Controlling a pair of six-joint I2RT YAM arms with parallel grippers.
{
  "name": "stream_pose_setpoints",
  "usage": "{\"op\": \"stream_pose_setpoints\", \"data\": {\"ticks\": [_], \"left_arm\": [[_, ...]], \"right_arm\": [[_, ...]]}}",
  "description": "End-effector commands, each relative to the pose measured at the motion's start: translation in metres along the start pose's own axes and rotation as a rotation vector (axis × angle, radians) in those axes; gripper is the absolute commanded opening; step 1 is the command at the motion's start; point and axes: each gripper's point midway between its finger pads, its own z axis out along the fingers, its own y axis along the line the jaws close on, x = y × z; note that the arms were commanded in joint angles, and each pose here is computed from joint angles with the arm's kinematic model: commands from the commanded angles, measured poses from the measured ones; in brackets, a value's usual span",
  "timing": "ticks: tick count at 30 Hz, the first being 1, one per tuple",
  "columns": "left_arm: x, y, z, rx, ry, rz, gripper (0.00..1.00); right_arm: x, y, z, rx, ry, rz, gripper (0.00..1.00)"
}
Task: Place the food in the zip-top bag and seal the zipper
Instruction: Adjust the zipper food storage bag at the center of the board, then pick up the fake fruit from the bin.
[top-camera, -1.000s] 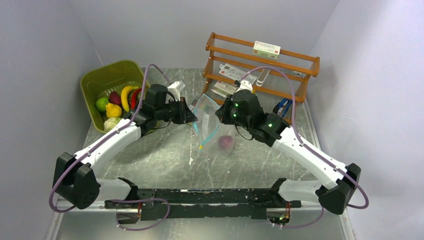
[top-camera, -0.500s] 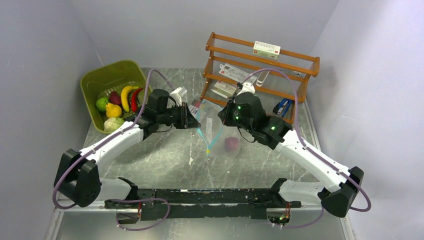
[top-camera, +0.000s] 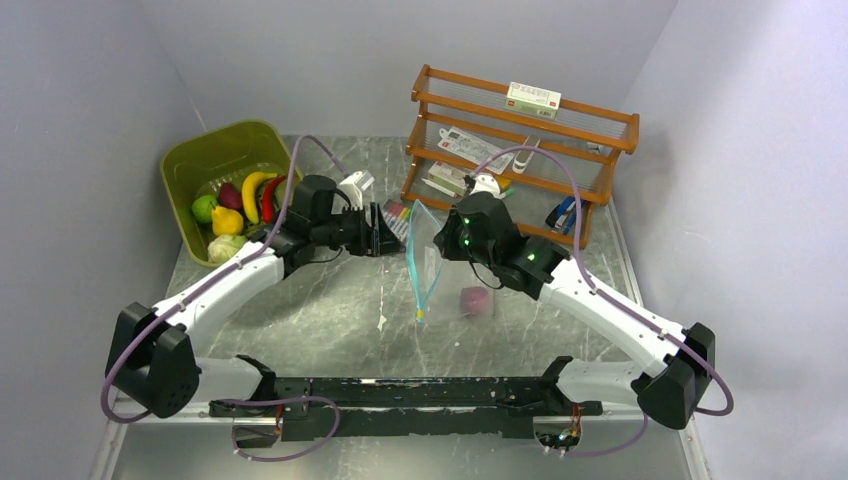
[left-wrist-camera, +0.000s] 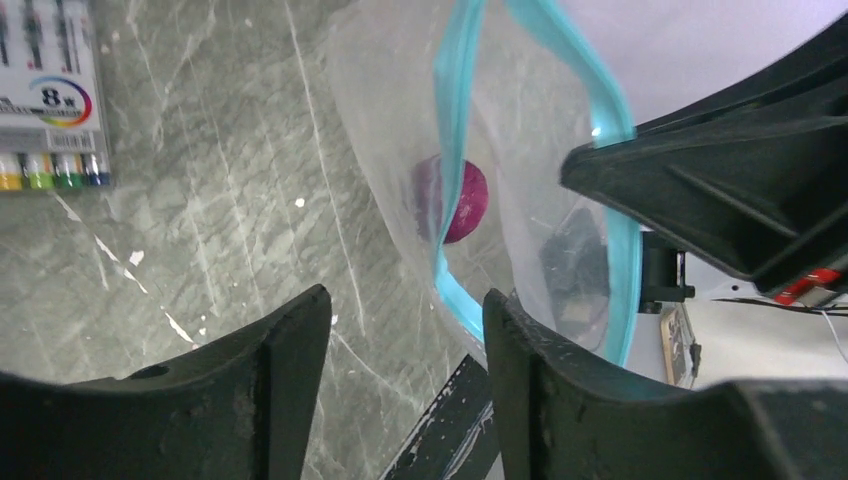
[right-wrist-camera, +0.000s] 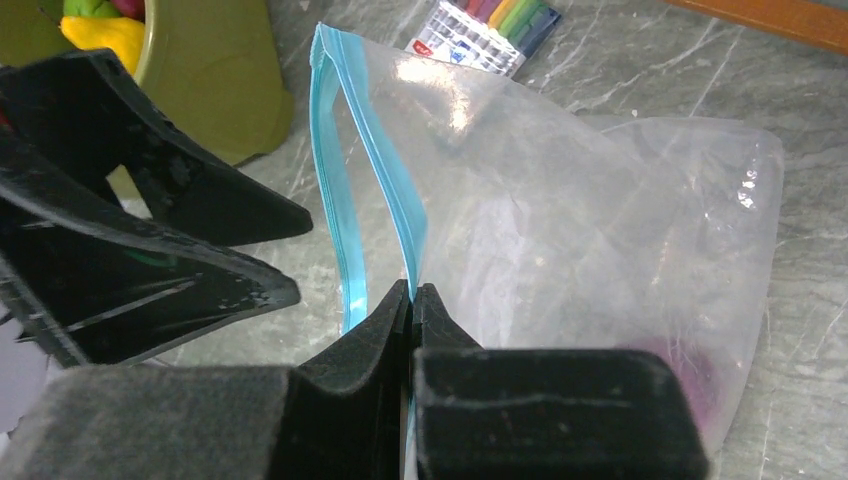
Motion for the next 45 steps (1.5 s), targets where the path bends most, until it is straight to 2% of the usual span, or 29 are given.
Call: {"op": "stream_pose_setpoints", "data": {"ticks": [1,4,7,10,11,12,20,25,27,28,30,34,37,41,45], "left_arm": [[-0.033,-0.029,-0.019,0.026,-0.092,0.102,0.58],[-0.047,-0.034,-0.032,-0.015,-0.147,0.136,0.62],[-0.061,-0.028,-0.046,-0.110,-0.199,0.158,0.71],[-0.073,-0.018,-0.059,-0.215,-0.244,0.184,0.95],[-0.077,-0.014,-0.064,-0.256,-0.259,0.189,0.99],[-0.082,-0.010,-0.069,-0.296,-0.273,0.196,1.00],[-0.132,0.025,-0.121,-0.665,-0.383,0.237,1.00],[-0.160,0.070,-0.171,-0.907,-0.426,0.188,0.93],[-0.168,0.088,-0.192,-0.972,-0.449,0.149,0.84],[-0.170,0.098,-0.202,-0.996,-0.465,0.136,0.77],[-0.173,0.115,-0.220,-1.040,-0.500,0.097,0.72],[-0.170,0.152,-0.247,-1.102,-0.521,0.022,0.68],[-0.159,0.191,-0.266,-1.154,-0.506,-0.086,0.66],[-0.150,0.228,-0.287,-1.192,-0.543,-0.193,0.66],[-0.143,0.262,-0.290,-1.101,-0.549,-0.303,0.64]], "right_arm": [[-0.010,0.004,-0.005,-0.022,-0.040,0.011,0.00],[-0.014,0.008,-0.005,-0.029,-0.040,0.011,0.00],[-0.015,0.009,-0.004,-0.035,-0.046,0.012,0.00],[-0.013,0.010,-0.002,-0.041,-0.040,0.016,0.00],[-0.011,0.011,-0.002,-0.047,-0.036,0.016,0.00],[-0.011,0.011,-0.001,-0.052,-0.036,0.019,0.00],[-0.017,0.014,-0.007,-0.069,-0.054,-0.004,0.00],[-0.019,0.015,-0.011,-0.088,-0.068,-0.021,0.00],[-0.018,0.015,-0.013,-0.093,-0.067,-0.025,0.00],[-0.018,0.015,-0.014,-0.096,-0.065,-0.027,0.00],[-0.018,0.016,-0.016,-0.106,-0.063,-0.036,0.00],[-0.017,0.019,-0.021,-0.138,-0.069,-0.045,0.00],[-0.016,0.020,-0.024,-0.160,-0.077,-0.036,0.00],[-0.007,0.018,-0.027,-0.189,-0.078,-0.020,0.00],[-0.005,0.016,-0.028,-0.187,-0.077,-0.036,0.00]]}}
